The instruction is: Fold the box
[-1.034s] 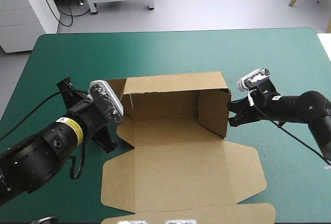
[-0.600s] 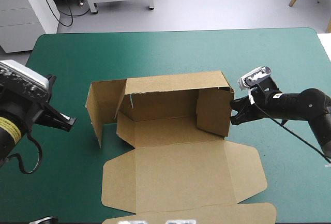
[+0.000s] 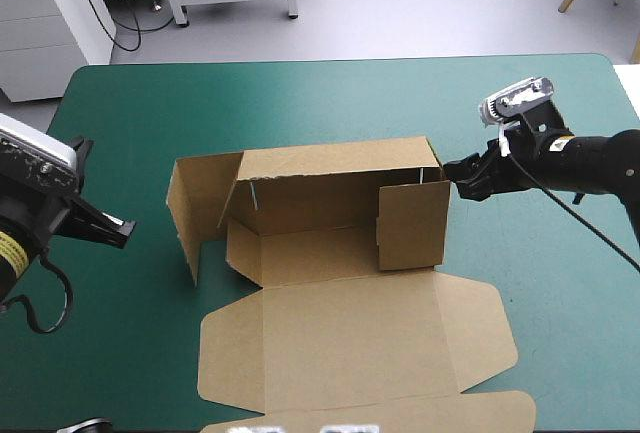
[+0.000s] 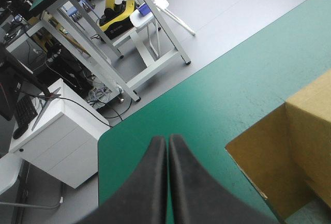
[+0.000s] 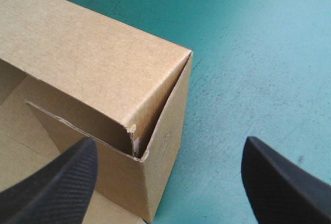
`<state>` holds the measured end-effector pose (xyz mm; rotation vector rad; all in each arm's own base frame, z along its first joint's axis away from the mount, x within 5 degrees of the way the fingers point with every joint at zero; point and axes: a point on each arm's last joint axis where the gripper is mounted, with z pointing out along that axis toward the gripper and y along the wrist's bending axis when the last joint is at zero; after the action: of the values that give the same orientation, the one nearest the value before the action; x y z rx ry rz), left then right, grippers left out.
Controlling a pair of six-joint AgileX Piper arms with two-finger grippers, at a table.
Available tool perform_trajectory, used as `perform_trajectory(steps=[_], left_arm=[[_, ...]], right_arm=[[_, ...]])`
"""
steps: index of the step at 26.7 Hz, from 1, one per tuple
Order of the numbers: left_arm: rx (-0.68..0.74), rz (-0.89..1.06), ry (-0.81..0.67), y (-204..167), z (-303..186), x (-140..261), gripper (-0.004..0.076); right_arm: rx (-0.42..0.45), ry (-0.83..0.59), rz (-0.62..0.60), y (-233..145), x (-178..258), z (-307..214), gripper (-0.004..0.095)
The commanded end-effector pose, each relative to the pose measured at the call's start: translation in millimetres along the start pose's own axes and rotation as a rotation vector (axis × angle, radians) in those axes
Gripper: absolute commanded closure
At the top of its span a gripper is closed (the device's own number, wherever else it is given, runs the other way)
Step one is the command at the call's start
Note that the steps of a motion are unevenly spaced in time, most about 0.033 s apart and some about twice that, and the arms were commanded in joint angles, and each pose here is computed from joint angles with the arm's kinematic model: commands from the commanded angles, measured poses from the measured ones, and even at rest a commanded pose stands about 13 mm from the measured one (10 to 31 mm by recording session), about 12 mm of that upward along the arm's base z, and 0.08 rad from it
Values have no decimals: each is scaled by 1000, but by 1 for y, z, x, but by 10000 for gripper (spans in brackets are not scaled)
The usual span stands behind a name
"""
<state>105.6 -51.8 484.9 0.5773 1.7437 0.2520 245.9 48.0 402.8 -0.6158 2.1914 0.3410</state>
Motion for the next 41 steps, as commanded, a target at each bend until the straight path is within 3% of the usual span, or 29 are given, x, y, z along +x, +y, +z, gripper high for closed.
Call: perform_trajectory(steps=[1, 8, 16, 28, 37, 41], left_arm=[[-47, -23, 12, 10, -4, -1, 729], [-47, -21, 13, 9, -4, -1, 729], [-46, -22, 14, 9, -4, -1, 734], [-46, -18, 14, 9, -4, -1, 734], [-43, -16, 7, 8, -3, -2, 734], [-31, -20, 14, 7, -3, -1, 734]], right_arm=[[23, -103, -6, 9, -12, -25, 197], [54, -209, -38, 31, -9, -72, 197], [-8, -125, -44, 43, 3, -80, 197], [-15, -111, -29, 42, 7, -76, 259], [-168, -57, 25, 38, 1, -46, 292], [-190, -11, 47, 28, 0, -24, 292]])
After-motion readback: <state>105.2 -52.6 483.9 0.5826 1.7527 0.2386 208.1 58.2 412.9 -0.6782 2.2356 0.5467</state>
